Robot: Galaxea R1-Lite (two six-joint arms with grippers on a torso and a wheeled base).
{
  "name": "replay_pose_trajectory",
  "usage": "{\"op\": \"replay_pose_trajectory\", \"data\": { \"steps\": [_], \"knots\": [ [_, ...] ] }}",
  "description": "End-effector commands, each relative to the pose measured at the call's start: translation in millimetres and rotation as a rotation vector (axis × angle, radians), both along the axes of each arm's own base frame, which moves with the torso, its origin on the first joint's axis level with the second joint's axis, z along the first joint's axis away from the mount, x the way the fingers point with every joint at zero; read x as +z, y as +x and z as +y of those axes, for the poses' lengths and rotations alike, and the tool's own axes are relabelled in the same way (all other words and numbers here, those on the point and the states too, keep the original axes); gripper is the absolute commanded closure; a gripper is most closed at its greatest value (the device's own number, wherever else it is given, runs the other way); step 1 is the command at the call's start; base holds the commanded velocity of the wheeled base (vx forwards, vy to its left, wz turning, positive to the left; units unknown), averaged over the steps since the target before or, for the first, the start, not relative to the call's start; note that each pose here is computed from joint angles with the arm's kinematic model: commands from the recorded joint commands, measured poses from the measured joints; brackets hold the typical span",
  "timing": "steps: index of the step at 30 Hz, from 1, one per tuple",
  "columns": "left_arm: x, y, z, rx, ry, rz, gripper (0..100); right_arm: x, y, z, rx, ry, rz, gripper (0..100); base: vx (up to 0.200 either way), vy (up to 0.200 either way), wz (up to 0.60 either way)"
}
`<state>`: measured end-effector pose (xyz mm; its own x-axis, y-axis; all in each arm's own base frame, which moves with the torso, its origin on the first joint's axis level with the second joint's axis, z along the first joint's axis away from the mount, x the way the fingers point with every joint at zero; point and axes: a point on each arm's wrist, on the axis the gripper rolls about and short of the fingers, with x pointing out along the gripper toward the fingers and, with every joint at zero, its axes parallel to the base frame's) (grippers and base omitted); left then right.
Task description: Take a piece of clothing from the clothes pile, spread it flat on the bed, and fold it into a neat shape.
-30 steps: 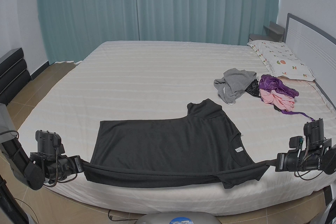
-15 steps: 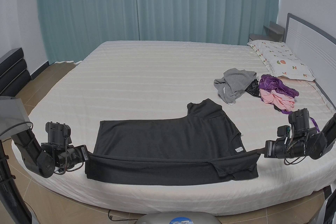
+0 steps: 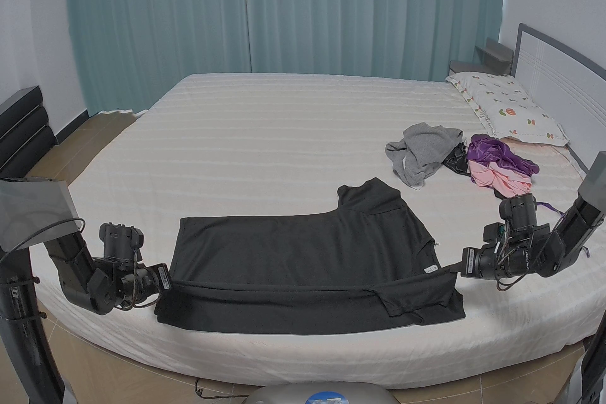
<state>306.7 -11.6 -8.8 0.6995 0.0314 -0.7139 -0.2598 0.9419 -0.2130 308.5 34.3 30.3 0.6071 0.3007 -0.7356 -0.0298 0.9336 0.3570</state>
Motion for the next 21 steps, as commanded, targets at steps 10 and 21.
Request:
{"op": "replay_pose_trajectory", "data": {
  "steps": [10, 21],
  "knots": [
    [-38.2, 31.0, -1.5, 0.033, -0.028, 0.033, 0, -37.1, 37.6, 7.9, -0.006, 0.011, 0.047, 100, 0.000, 0.000, 0.00],
    [-32.6, 38.2, 1.3, 0.096, -0.090, -0.003, 0, -18.1, 32.0, 16.5, -0.101, 0.126, 0.055, 0, 0.000, 0.000, 0.00]
  ]
}}
